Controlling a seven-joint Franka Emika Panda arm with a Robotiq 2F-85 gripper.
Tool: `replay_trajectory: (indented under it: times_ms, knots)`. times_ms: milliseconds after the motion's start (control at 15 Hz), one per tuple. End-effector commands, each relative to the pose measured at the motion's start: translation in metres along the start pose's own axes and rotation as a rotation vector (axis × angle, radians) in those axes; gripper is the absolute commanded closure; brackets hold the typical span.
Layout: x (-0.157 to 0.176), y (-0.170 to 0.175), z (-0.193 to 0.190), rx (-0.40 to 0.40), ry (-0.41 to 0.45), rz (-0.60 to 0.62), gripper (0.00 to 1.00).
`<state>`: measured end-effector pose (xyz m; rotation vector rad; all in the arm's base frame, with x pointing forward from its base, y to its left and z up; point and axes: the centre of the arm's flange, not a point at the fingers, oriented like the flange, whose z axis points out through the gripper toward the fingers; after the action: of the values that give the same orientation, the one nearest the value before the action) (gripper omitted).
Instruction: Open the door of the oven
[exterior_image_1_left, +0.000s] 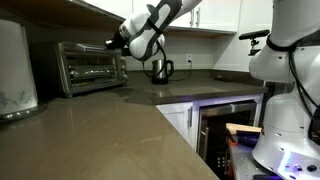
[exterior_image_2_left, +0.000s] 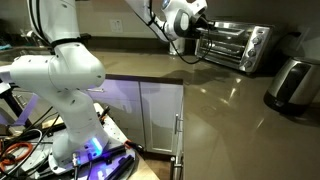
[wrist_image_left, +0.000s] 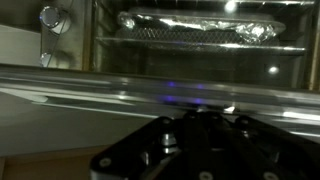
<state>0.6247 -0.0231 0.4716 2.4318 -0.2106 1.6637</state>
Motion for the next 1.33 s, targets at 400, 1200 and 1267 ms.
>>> replay_trajectory:
  times_ms: [400, 1200, 1267]
  knots:
    - [-0.02, 0.012, -0.036, -0.03, -0.043, -0.02, 0.95]
    - [-0.036, 0.011, -0.039, -0.025, -0.085, -0.01, 0.95]
    - [-0.037, 0.01, -0.039, -0.025, -0.092, -0.011, 0.95]
